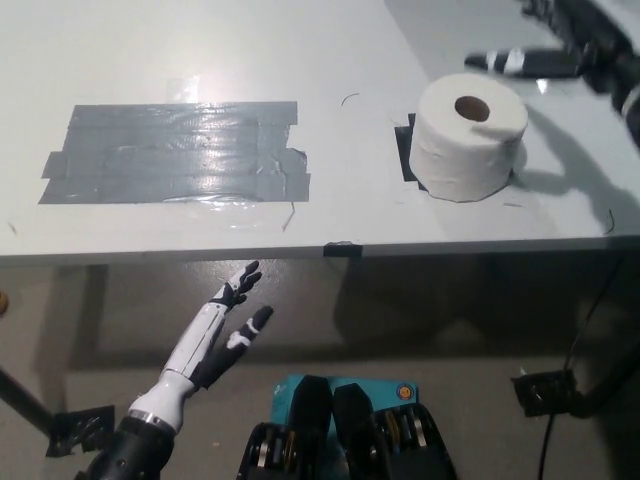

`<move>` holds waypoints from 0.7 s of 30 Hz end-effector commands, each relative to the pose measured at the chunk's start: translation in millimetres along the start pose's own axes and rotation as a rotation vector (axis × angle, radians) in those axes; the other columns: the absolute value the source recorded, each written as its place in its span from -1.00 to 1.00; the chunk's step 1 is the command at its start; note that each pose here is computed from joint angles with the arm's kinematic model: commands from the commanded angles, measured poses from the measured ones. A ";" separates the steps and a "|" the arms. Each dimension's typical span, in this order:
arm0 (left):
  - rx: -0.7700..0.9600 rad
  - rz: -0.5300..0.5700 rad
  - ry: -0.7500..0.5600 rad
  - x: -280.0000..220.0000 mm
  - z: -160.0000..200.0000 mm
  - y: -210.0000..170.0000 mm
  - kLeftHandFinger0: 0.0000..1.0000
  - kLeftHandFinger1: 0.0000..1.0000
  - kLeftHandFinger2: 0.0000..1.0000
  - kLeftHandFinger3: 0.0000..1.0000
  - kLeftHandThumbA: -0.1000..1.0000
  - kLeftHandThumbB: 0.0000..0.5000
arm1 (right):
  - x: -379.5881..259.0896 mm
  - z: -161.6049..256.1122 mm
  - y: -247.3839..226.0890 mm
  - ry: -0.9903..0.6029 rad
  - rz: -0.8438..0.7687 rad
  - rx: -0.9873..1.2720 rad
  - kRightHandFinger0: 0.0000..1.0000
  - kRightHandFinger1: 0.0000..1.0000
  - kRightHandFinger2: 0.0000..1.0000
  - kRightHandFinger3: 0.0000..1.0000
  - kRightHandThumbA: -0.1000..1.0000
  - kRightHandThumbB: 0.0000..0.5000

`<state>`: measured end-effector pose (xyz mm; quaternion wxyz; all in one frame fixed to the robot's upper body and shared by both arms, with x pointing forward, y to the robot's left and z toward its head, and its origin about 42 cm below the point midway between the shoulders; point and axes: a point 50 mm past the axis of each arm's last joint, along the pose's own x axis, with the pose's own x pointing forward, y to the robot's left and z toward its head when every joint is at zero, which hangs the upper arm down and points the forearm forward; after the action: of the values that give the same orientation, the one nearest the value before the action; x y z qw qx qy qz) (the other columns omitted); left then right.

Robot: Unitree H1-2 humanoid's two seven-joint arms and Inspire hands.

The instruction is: A person hands over a roll of toilet paper to the robot , and the robot inserts its right thumb into the hole in the centre to grab the roll, and then places it on the balck area on the desk.

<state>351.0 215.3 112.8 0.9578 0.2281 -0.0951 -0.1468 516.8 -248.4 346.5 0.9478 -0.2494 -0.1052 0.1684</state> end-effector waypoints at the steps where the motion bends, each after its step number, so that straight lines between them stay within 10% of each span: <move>1: -0.122 0.035 -0.004 -22.4 -1.9 -2.9 1.00 1.00 1.00 1.00 1.00 -0.43 | -167.1 103.6 45.2 -0.653 -0.268 -0.027 1.00 1.00 1.00 1.00 1.00 0.36; 21: -0.194 0.004 0.089 -65.3 -20.8 -29.4 1.00 1.00 1.00 1.00 1.00 -0.14 | -234.6 -16.0 160.9 -0.303 -0.270 0.194 1.00 1.00 1.00 1.00 1.00 0.00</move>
<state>298.2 224.5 65.4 0.9704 0.1942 -0.0198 -0.1425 304.7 -213.5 193.0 0.9687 -0.1419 -0.1079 0.1727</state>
